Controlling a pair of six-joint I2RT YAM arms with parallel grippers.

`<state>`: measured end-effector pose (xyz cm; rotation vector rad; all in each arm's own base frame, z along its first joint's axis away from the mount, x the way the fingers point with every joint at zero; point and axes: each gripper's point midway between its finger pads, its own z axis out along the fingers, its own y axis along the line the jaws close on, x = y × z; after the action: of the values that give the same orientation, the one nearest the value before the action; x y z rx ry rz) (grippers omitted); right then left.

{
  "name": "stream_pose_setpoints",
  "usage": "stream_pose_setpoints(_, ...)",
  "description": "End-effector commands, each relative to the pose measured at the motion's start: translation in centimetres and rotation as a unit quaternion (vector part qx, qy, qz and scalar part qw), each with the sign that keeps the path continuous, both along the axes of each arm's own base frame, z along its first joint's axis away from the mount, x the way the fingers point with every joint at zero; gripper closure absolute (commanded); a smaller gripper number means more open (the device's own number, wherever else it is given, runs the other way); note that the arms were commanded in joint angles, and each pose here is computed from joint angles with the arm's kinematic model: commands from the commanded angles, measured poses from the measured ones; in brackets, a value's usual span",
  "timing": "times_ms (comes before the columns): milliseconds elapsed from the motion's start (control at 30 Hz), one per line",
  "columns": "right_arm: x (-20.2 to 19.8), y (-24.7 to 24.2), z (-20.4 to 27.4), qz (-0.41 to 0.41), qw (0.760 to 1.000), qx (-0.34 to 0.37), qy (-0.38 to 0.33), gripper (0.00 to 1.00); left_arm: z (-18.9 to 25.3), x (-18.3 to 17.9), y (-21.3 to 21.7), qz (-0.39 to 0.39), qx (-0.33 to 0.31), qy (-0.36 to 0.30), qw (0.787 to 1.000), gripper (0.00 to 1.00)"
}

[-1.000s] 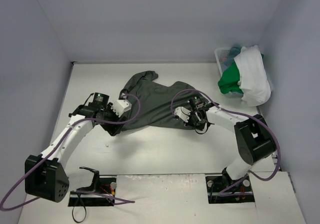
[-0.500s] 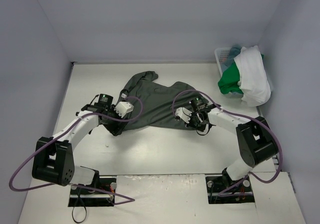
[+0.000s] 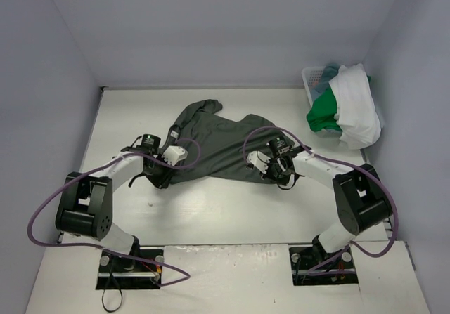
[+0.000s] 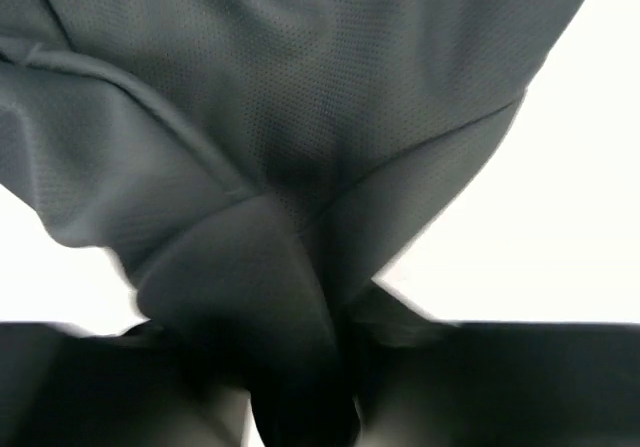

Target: Fold and stack the t-shirts

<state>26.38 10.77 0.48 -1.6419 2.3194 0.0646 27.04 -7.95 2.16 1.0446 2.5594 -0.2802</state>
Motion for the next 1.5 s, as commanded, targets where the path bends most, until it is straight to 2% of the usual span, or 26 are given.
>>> stream_pose_setpoints(0, -1.9, -0.2, 0.5, -0.009, 1.0, 0.013, 0.027, 1.0, 2.2, 1.8, -0.9, -0.011, -0.029, -0.032, 0.999, 0.77)
stream_pose_setpoints(33, -1.7, 0.1, 1.0, -0.011, 1.0, 0.02, 0.02, 1.0, 2.5, 1.8, -0.9, -0.008, -0.033, -0.031, 0.999, 0.82)
stream_pose_setpoints(100, -1.8, 0.4, 1.6, -0.011, 0.999, 0.031, 0.016, 1.0, 3.1, 2.1, -1.1, -0.005, -0.045, -0.034, 0.998, 0.86)
stream_pose_setpoints(133, -1.7, 0.4, 1.7, -0.014, 0.999, 0.033, 0.014, 1.0, 3.6, 2.3, -1.2, 0.001, -0.047, -0.04, 0.998, 0.99)
stream_pose_setpoints(267, -1.4, 0.8, 2.7, -0.016, 0.999, 0.045, 0.005, 1.0, 6.0, 3.1, -1.3, 0.01, -0.055, -0.063, 0.996, 1.0)
stream_pose_setpoints(367, -0.7, 1.5, 5.0, -0.012, 0.998, 0.064, -0.017, 1.0, 9.0, 2.5, -2.0, 0.006, -0.077, -0.053, 0.996, 1.0)
stream_pose_setpoints(567, 1.2, 2.2, 14.2, -0.008, 0.983, 0.115, -0.145, 1.0, 17.6, 0.0, -4.8, -0.035, -0.169, -0.038, 0.984, 1.0)
stream_pose_setpoints(600, 1.4, 2.1, 15.2, -0.009, 0.98, 0.117, -0.16, 1.0, 20.6, 0.3, -5.4, -0.04, -0.192, -0.067, 0.978, 1.0)
stream_pose_setpoints(667, 1.7, 1.8, 18.6, -0.019, 0.968, 0.135, -0.21, 1.0, 23.4, -0.4, -5.6, -0.042, -0.211, -0.081, 0.973, 1.0)
stream_pose_setpoints(733, 1.7, 1.6, 20.8, -0.024, 0.959, 0.149, -0.24, 1.0, 28.0, -0.6, -5.7, -0.044, -0.231, -0.131, 0.963, 1.0)
stream_pose_setpoints(833, 1.0, 1.2, 26.8, -0.04, 0.93, 0.192, -0.311, 1.0, 33.5, -1.3, -5.3, -0.037, -0.245, -0.201, 0.948, 1.0)
stream_pose_setpoints(967, -0.6, -0.3, 34.1, -0.057, 0.888, 0.24, -0.388, 1.0, 40.4, -4.4, -5.1, -0.046, -0.27, -0.29, 0.917, 1.0)
stream_pose_setpoints(1067, -2.3, -1.4, 38.3, -0.05, 0.858, 0.263, -0.438, 1.0, 45.3, -8.2, -5.1, -0.069, -0.291, -0.364, 0.882, 1.0)
stream_pose_setpoints(1100, -2.7, -1.7, 39.7, -0.056, 0.848, 0.272, -0.451, 1.0, 47.6, -10.0, -4.9, -0.078, -0.294, -0.404, 0.863, 1.0)
stream_pose_setpoints(1233, -1.4, -1.7, 40.9, -0.062, 0.844, 0.267, -0.461, 1.0, 51.3, -11.8, -3.7, -0.058, -0.285, -0.475, 0.83, 1.0)
stream_pose_setpoints(1300, 1.0, -1.3, 39.7, -0.053, 0.852, 0.243, -0.46, 1.0, 51.8, -10.2, -2.8, -0.032, -0.265, -0.499, 0.825, 1.0)
stream_pose_setpoints(1333, 2.0, -1.0, 39.0, -0.05, 0.859, 0.234, -0.453, 1.0, 50.6, -8.2, -2.6, -0.025, -0.251, -0.487, 0.836, 1.0)
stream_pose_setpoints(1400, 5.4, -0.1, 36.6, -0.048, 0.877, 0.213, -0.427, 1.0, 49.3, -4.5, -2.0, -0.003, -0.227, -0.484, 0.845, 1.0)
stream_pose_setpoints(1433, 6.6, 0.1, 35.6, -0.043, 0.883, 0.203, -0.421, 1.0, 46.6, -1.2, -2.1, 0.004, -0.213, -0.452, 0.866, 1.0)
stream_pose_setpoints(1467, 7.9, 0.4, 34.9, -0.041, 0.887, 0.201, -0.414, 1.0, 45.7, 0.8, -2.1, 0.006, -0.205, -0.444, 0.872, 1.0)
